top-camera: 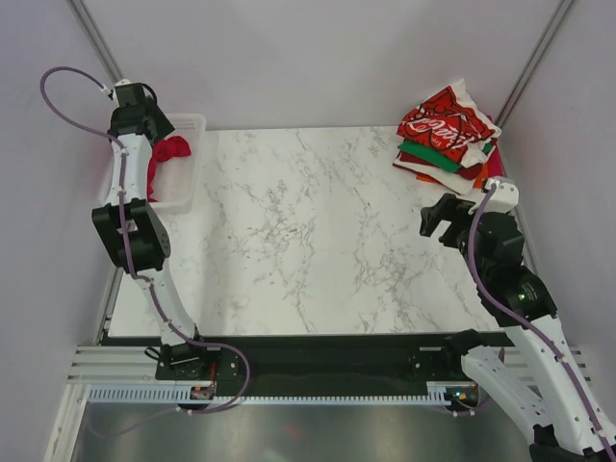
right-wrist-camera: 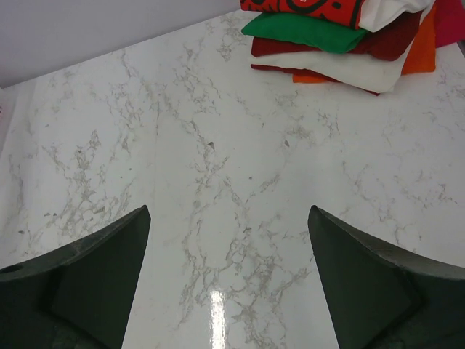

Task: Fold and stack the t-shirts
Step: Grab the tshirt from the pile

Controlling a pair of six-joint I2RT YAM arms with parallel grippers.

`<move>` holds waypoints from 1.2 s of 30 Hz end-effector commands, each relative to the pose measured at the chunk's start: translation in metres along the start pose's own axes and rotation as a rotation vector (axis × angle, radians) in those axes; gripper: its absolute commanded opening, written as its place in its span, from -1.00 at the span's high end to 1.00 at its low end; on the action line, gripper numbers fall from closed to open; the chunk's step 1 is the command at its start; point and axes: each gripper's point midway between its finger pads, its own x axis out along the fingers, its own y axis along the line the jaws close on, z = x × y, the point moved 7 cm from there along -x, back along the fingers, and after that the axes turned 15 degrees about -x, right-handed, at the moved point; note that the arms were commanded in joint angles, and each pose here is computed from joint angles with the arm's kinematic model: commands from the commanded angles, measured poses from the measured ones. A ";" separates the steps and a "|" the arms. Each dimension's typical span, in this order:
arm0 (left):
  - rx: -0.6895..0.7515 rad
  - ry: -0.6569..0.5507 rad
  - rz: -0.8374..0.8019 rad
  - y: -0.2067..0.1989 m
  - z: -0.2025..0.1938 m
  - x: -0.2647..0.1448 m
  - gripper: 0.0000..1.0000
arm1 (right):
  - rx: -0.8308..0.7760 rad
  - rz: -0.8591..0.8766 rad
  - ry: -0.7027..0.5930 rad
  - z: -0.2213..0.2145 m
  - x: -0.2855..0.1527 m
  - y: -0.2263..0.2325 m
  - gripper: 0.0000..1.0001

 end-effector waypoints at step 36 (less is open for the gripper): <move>-0.063 0.013 0.138 0.069 -0.020 0.133 0.15 | -0.069 0.012 0.157 -0.044 0.018 0.003 -0.96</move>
